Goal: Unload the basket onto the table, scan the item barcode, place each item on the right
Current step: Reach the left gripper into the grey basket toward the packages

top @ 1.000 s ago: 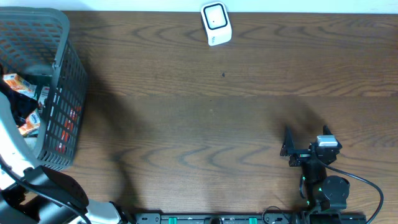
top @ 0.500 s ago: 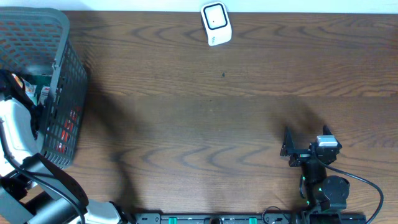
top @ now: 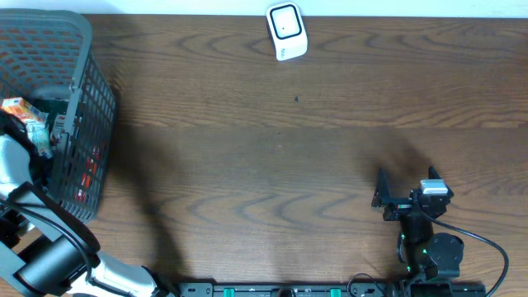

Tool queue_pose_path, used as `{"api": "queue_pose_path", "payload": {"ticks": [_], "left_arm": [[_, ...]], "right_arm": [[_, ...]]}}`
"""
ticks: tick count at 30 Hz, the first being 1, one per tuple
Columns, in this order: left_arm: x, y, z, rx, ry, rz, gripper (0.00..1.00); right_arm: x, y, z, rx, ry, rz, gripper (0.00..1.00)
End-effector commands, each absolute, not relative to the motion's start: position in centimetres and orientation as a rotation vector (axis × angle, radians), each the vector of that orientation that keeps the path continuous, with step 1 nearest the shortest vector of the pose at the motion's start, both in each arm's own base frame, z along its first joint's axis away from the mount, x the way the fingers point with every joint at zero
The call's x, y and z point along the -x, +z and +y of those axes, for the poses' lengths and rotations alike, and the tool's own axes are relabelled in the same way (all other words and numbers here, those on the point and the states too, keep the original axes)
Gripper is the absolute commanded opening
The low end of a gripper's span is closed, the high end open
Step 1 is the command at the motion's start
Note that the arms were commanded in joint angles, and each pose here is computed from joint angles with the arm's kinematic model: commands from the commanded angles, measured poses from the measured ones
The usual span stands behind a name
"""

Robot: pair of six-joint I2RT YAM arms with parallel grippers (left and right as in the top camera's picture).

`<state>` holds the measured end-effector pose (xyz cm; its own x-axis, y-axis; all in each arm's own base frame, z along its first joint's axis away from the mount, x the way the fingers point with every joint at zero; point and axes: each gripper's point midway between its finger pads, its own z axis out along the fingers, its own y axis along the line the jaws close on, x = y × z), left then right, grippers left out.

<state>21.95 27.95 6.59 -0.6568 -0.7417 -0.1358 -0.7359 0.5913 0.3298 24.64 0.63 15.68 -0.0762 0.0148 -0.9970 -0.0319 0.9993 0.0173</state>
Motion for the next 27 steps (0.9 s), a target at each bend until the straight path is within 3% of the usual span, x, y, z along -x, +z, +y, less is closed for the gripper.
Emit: {"api": "queue_pose_path", "payload": {"ticks": [1, 9, 21, 27], "left_arm": [[-22.7, 5.6, 26.8, -1.324, -0.376, -2.836, 0.91], [-25.8, 5.7, 25.5, -1.367, -0.140, -2.955, 0.87], [-23.7, 5.2, 25.1, -1.331, -0.199, -2.874, 0.88], [-25.4, 5.5, 24.5, -1.352, -0.078, -2.933, 0.99]], "right_arm": [[-24.6, 15.6, 0.4, 0.003, 0.033, 1.647, 0.99], [-24.6, 15.6, 0.4, 0.003, 0.033, 1.647, 0.99], [-24.6, 15.6, 0.4, 0.003, 0.033, 1.647, 0.99], [-24.6, 15.6, 0.4, 0.003, 0.033, 1.647, 0.99]]}}
